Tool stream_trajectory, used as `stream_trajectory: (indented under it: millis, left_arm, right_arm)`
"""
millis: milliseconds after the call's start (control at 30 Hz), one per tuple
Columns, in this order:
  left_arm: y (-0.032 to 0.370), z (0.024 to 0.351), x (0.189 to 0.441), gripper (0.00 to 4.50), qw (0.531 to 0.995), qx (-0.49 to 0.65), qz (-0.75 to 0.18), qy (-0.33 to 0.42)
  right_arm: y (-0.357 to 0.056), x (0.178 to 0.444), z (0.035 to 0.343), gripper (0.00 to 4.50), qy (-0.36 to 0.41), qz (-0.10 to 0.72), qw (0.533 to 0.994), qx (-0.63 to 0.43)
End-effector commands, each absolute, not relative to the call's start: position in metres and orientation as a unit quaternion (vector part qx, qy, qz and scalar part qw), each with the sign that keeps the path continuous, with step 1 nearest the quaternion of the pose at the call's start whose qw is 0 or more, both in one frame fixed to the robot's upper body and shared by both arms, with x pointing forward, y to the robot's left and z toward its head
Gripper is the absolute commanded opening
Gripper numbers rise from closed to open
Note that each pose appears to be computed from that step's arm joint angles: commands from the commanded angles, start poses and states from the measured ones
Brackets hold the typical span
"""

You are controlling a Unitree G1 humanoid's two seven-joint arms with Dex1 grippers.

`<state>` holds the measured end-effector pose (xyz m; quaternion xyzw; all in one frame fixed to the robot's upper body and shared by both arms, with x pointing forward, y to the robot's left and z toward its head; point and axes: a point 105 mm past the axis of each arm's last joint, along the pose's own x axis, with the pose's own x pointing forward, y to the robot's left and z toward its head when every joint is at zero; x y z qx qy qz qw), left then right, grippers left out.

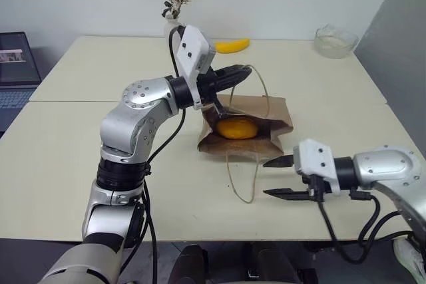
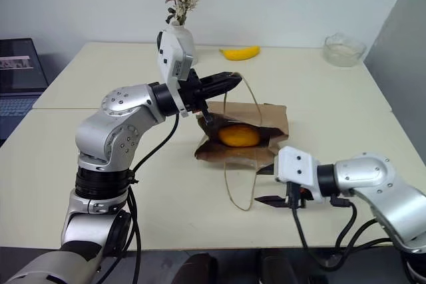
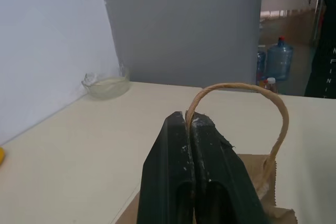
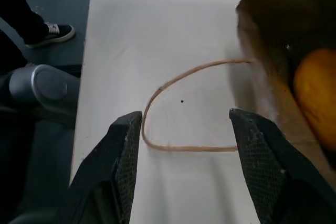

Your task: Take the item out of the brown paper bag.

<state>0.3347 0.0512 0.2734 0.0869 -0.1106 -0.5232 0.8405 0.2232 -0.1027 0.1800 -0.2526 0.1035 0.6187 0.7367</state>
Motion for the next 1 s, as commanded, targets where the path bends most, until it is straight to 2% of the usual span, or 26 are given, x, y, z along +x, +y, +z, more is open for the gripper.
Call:
stream_trajectory:
  millis: [33, 233, 500, 600, 700, 833, 1000]
  left_arm:
    - [0.051, 0.285, 0.322, 0.0, 0.828, 0.081, -0.539, -0.133]
    - [0.059, 0.293, 0.323, 0.0, 0.831, 0.048, -0.537, -0.134]
    - [0.065, 0.292, 0.324, 0.0, 0.837, 0.057, -0.528, -0.133]
    - [0.065, 0.292, 0.324, 0.0, 0.838, 0.06, -0.526, -0.133]
    - [0.066, 0.292, 0.324, 0.0, 0.839, 0.062, -0.523, -0.134]
    - [0.068, 0.293, 0.325, 0.0, 0.841, 0.062, -0.52, -0.135]
    - [0.068, 0.294, 0.325, 0.0, 0.842, 0.06, -0.519, -0.135]
  right_arm:
    - [-0.097, 0.227, 0.207, 2.76, 0.063, 0.618, 0.751, -0.222]
    - [-0.053, 0.242, 0.195, 2.76, 0.029, 0.599, 0.76, -0.252]
    - [-0.009, 0.293, 0.183, 2.76, -0.019, 0.498, 0.796, -0.344]
    - [-0.007, 0.308, 0.18, 3.41, -0.024, 0.466, 0.802, -0.373]
    - [-0.01, 0.318, 0.17, 4.41, -0.021, 0.443, 0.791, -0.421]
    - [-0.014, 0.336, 0.161, 4.46, -0.023, 0.406, 0.764, -0.5]
    - [-0.016, 0.347, 0.16, 4.46, -0.022, 0.39, 0.755, -0.527]
